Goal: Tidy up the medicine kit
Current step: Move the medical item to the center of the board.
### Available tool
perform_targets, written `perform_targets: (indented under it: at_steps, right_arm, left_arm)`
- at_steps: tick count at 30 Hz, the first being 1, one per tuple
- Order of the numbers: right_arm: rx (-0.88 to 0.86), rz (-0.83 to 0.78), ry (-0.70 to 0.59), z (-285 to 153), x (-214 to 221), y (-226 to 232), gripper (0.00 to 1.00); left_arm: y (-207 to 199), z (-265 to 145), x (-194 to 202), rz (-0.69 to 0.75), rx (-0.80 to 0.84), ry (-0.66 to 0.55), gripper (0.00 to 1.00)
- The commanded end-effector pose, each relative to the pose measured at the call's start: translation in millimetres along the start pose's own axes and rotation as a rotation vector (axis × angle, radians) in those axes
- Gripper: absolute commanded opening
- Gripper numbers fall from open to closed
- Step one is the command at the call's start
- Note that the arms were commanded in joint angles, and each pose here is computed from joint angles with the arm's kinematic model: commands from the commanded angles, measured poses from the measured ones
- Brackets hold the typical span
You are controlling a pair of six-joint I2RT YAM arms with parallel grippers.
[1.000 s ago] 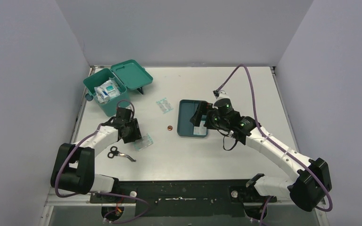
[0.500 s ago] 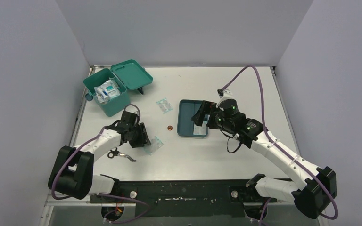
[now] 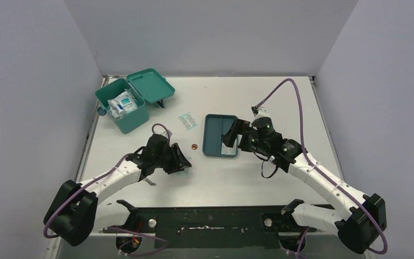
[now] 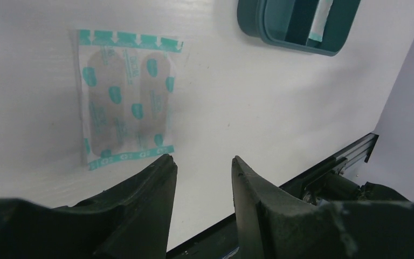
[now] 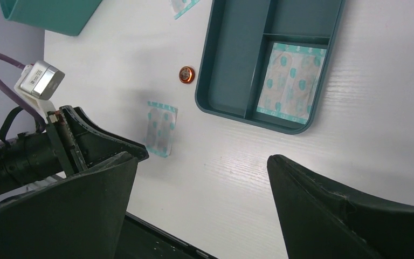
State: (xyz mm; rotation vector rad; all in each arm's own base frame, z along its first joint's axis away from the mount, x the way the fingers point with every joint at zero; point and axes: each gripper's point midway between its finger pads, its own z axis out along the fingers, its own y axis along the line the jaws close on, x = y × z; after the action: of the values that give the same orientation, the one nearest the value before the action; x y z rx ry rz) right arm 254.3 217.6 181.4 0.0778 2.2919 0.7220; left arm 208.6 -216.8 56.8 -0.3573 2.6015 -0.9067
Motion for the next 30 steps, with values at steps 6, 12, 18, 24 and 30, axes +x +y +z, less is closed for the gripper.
perform_targets:
  at_steps: [6,12,18,24,30]
  right_arm:
    - [-0.023,0.194,-0.008,8,3,6,0.92]
    - [-0.025,0.207,0.0,13,8,5,0.91]
    - [-0.021,0.173,0.025,19,14,4,0.91]
    - [-0.03,0.158,0.03,19,15,6,0.91]
    - [-0.038,0.142,0.033,20,17,5,0.91]
  left_arm:
    - [-4,-15,-66,0.118,0.0,-0.125,0.41]
    - [28,3,-70,0.255,-0.088,0.002,0.43]
    - [28,18,-76,0.286,-0.088,0.039,0.44]
    - [45,26,-75,0.296,-0.148,0.064,0.44]
    - [40,35,-62,0.255,-0.076,0.103,0.39]
